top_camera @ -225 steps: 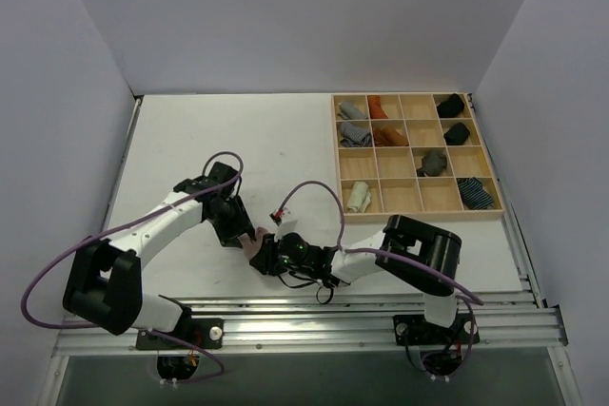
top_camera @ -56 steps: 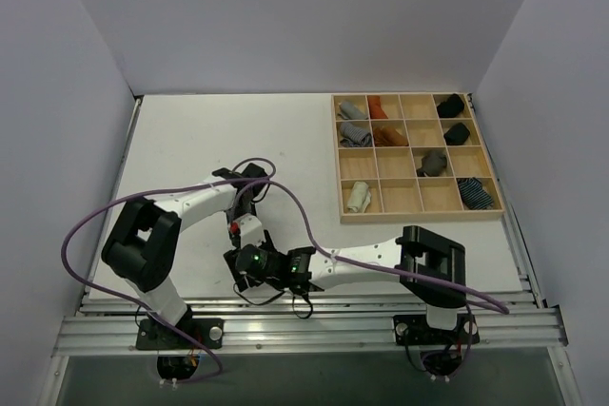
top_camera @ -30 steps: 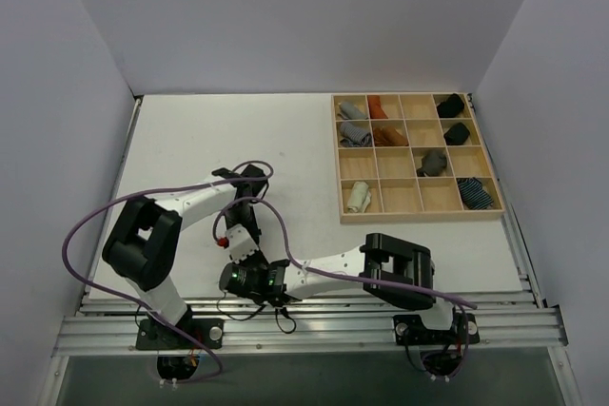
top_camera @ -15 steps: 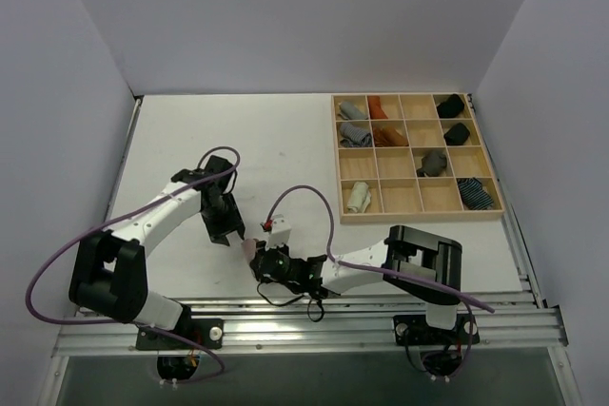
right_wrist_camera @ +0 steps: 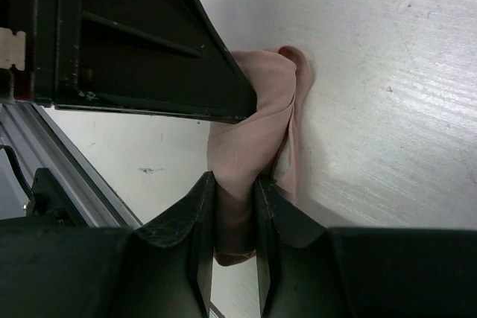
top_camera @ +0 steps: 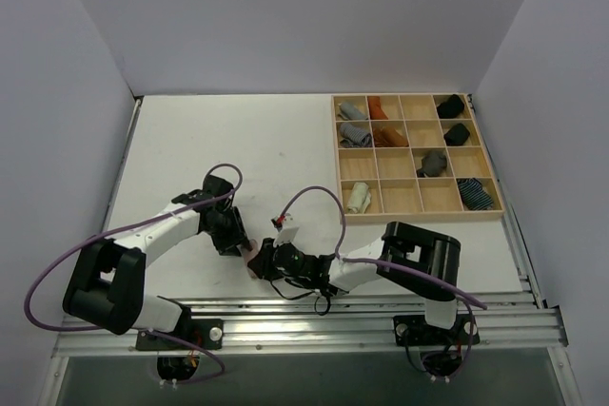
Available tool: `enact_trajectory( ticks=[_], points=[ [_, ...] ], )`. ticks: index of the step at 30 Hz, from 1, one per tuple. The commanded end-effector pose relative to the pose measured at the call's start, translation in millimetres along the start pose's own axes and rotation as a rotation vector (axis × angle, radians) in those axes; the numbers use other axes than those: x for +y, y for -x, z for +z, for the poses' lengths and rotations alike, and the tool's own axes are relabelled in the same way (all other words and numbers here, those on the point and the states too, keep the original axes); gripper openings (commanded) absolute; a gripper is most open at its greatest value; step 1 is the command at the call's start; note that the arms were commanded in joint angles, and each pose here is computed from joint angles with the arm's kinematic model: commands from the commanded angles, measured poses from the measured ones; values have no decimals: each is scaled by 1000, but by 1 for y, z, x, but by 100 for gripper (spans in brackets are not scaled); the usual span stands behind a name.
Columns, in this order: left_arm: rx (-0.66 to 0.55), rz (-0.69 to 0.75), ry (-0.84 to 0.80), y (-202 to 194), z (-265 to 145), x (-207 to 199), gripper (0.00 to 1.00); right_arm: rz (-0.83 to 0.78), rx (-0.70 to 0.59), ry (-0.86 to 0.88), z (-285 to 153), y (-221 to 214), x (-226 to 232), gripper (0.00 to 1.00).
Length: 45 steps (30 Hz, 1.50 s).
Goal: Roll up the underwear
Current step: Place the rolled underwear into the container
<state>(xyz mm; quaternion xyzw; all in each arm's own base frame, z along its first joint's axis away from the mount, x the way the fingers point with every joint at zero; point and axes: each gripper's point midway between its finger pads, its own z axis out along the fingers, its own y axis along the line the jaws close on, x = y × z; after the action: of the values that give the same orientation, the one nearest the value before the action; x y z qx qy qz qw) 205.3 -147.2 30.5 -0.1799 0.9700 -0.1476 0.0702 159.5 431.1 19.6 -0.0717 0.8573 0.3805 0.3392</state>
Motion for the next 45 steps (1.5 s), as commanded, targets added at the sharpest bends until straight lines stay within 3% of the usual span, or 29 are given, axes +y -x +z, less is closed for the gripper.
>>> enact_trajectory(
  ticks=[1,9,16,29,45],
  points=[
    [10,17,-36,-4,13,-4,43,-112,319,-277,-28,-87,-97,4],
    [37,41,34,-11,26,13,19,-140,272,-300,-28,-54,-75,34],
    [41,46,83,-15,32,23,15,-155,194,-272,-23,-8,-42,47],
    [26,56,116,-13,32,23,15,-162,152,-195,-27,24,-8,56],
    [21,69,137,-13,32,15,14,-130,203,-236,-16,14,-33,56]
  ],
)
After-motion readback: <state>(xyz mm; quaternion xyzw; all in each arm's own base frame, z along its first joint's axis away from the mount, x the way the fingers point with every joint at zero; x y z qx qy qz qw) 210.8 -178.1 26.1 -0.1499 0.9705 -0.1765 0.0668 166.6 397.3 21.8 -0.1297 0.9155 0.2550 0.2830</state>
